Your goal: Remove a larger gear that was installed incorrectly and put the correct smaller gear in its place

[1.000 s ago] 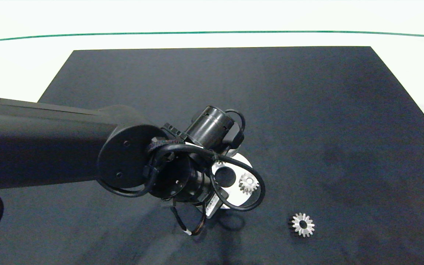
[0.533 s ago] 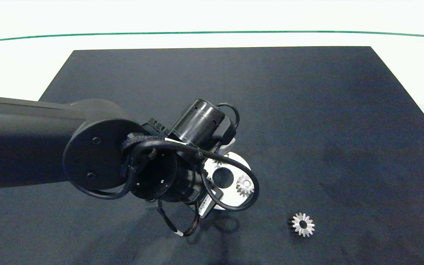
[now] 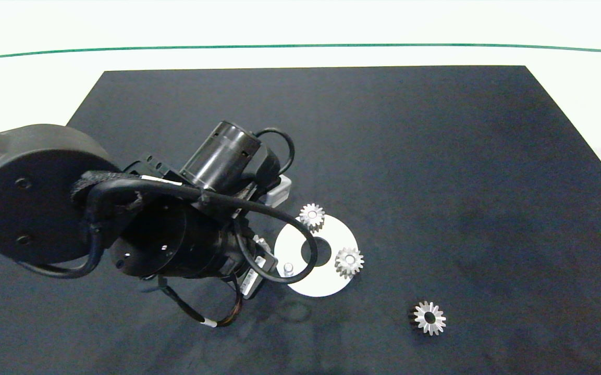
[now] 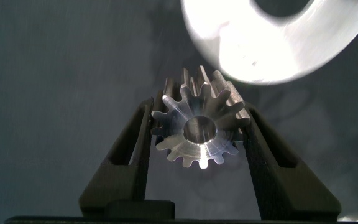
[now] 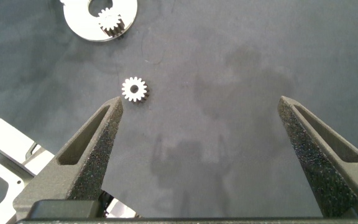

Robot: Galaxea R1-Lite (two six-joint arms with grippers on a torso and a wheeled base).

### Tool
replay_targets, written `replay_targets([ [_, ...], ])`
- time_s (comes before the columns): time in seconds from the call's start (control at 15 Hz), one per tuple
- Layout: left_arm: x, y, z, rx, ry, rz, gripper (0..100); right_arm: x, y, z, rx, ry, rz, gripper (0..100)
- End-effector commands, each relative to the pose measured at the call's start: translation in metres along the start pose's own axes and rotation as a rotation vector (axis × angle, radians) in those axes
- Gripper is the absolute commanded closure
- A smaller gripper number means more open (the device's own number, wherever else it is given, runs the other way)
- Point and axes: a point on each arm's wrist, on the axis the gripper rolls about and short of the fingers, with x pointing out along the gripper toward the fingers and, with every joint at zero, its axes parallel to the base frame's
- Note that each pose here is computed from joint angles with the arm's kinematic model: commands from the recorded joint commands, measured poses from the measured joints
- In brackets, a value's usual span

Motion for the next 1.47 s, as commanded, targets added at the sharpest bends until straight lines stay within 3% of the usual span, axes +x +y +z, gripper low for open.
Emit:
replay_targets([
  [0.07, -0.015, 0.017, -0.027, -0.033, 0.013, 0.031, 75, 0.002, 0.001, -0.001, -0.007, 0.001, 0.013, 0],
  [0.47, 0.007, 0.013, -0.063, -0.039, 0.052, 0.039, 75, 0.003, 0.001, -0.003, -0.016, 0.004, 0.014, 0],
  [0.53, 0.012, 0.011, -0.067, -0.036, 0.055, 0.037, 0, 0.003, 0.001, -0.003, -0.017, 0.005, 0.014, 0],
  [0.93, 0.015, 0.017, -0.074, -0.06, 0.057, 0.053, 0, 0.004, 0.001, -0.004, -0.017, 0.011, 0.017, 0],
  [1.13, -0.033, 0.034, -0.065, -0.113, -0.092, 0.073, 0, 0.003, 0.002, -0.004, -0.019, 0.008, 0.015, 0],
  [1.2, -0.057, 0.045, -0.061, -0.137, -0.115, 0.087, 0, 0.004, 0.001, -0.004, -0.018, 0.01, 0.015, 0],
  [1.33, -0.106, 0.065, -0.05, -0.244, -0.144, 0.107, 0, 0.002, 0.003, -0.007, -0.036, 0.008, 0.02, 0],
  [1.47, -0.151, 0.081, -0.045, -0.44, -0.154, 0.115, 0, -0.005, 0.005, -0.01, -0.054, -0.016, 0.057, 0],
])
